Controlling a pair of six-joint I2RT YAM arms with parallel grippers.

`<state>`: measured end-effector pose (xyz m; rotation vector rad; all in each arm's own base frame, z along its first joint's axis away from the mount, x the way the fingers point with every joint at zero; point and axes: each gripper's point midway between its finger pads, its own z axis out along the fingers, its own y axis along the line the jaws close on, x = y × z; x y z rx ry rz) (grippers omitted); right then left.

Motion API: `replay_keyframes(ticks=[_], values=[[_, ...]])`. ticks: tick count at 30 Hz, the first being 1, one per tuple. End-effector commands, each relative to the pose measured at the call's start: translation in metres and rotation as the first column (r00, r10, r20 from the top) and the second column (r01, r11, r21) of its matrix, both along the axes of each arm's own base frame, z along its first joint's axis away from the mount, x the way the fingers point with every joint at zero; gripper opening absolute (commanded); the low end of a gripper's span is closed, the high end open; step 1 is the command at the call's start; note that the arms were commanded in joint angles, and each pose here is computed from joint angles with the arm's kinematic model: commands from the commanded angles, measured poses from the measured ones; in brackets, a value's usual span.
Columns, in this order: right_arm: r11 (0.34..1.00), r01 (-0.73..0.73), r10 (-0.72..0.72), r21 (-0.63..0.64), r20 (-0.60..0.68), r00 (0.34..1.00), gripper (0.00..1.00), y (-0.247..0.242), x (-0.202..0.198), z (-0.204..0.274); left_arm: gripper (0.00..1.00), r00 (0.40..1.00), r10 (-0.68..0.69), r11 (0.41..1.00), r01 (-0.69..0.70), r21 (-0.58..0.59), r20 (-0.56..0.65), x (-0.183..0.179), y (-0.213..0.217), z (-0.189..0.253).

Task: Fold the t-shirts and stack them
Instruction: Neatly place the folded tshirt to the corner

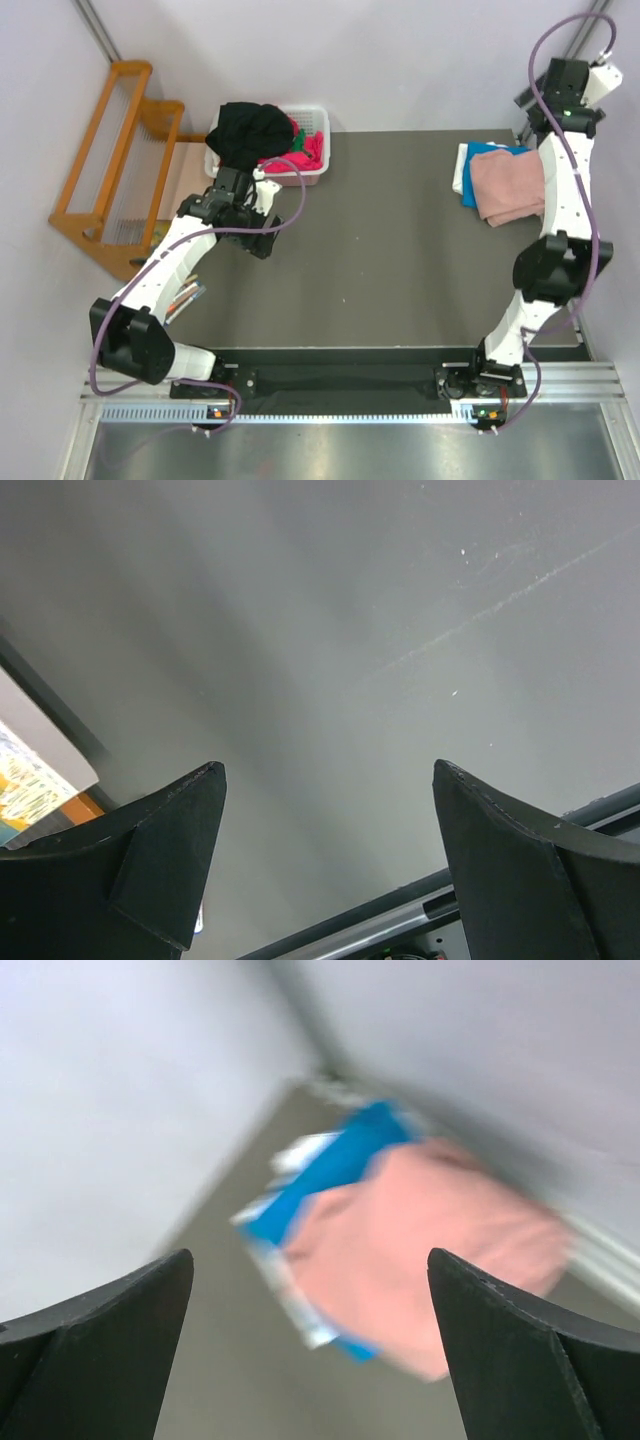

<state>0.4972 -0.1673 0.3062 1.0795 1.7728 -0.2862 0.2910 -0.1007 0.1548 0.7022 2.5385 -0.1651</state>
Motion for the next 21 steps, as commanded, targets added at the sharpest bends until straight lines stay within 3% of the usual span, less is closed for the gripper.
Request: replay_keyframes(ticks=[1, 6, 11, 14, 21], values=[[0.951, -0.306, 0.283, 0.047, 0.269, 0.921, 1.00, 0.064, 0.006, 0.077, 0.89, 0.996, -0.004, 0.999, 0.006, -0.032, 0.086, 0.005, 0.003, 0.019], [0.816, -0.461, 0.389, 0.350, 0.259, 0.884, 1.00, 0.103, 0.025, -0.030, 0.89, 0.996, 0.004, 0.999, 0.000, -0.034, 0.092, 0.007, 0.008, 0.021], [0.688, -0.464, 0.379, 0.559, 0.269, 0.886, 1.00, 0.107, 0.034, -0.103, 0.89, 0.996, 0.001, 1.000, 0.001, -0.030, 0.090, 0.007, 0.012, 0.020], [0.622, -0.458, 0.372, 0.635, 0.276, 0.886, 1.00, 0.109, 0.042, -0.129, 0.89, 0.996, 0.004, 1.000, -0.002, -0.032, 0.092, 0.009, 0.014, 0.021], [0.565, -0.380, 0.328, 0.732, 0.223, 0.918, 1.00, 0.093, 0.057, -0.179, 0.89, 0.996, 0.011, 1.000, -0.009, -0.030, 0.085, 0.011, 0.017, 0.021]])
